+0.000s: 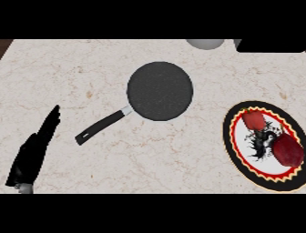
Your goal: Pick the bell pepper from the plate and place it in the pan
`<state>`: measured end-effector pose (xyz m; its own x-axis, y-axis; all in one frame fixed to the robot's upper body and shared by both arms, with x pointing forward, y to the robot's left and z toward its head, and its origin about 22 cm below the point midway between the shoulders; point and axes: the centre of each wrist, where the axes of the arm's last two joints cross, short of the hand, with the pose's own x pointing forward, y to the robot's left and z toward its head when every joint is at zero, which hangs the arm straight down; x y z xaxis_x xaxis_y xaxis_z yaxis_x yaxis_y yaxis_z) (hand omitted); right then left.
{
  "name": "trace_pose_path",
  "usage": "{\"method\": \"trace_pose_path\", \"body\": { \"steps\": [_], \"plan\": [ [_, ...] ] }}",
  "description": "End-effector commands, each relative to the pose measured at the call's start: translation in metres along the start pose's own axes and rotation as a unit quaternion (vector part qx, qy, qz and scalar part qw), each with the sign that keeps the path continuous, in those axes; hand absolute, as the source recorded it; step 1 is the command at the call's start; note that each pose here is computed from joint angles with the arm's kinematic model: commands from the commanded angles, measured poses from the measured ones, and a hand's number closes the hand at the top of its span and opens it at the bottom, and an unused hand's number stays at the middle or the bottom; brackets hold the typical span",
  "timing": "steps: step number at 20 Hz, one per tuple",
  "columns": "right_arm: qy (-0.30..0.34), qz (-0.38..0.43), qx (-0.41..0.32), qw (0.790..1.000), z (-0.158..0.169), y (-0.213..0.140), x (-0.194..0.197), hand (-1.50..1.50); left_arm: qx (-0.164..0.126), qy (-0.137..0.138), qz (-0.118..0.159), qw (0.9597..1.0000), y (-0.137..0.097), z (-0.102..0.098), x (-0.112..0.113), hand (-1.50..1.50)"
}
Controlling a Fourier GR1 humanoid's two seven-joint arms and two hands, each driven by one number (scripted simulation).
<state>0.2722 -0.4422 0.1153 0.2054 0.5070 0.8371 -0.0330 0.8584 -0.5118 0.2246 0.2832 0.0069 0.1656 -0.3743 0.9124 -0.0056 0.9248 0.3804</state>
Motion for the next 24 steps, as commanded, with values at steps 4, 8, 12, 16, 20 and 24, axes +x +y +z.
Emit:
{"method": "trace_pose_path", "body": {
  "steps": [4, 8, 12, 16, 20, 24],
  "plan": [
    [0.045, 0.056, 0.047, 0.996, -0.028, -0.001, 0.062, -1.5, -0.007, -0.005, -0.003, 1.0, -0.011, 0.002, 0.014, 0.0],
    [0.064, 0.067, 0.088, 0.992, -0.042, 0.022, 0.08, -1.5, 0.005, -0.005, -0.002, 1.0, -0.011, 0.0, -0.005, 0.0],
    [0.083, 0.091, 0.118, 0.985, -0.053, 0.044, 0.078, -1.5, -0.004, -0.007, 0.011, 0.9999, -0.012, 0.008, 0.014, 0.0],
    [0.118, 0.156, 0.154, 0.968, -0.061, 0.058, 0.091, -1.5, -0.005, -0.001, -0.006, 1.0, -0.001, 0.005, -0.003, 0.0],
    [0.142, 0.18, 0.179, 0.957, -0.056, 0.059, 0.108, -1.5, 0.002, 0.0, 0.001, 1.0, 0.002, -0.006, -0.007, 0.0],
    [0.155, 0.204, 0.198, 0.946, -0.06, 0.084, 0.1, -1.5, 0.007, 0.001, 0.002, 1.0, -0.012, 0.01, 0.002, 0.0]
  ]
}}
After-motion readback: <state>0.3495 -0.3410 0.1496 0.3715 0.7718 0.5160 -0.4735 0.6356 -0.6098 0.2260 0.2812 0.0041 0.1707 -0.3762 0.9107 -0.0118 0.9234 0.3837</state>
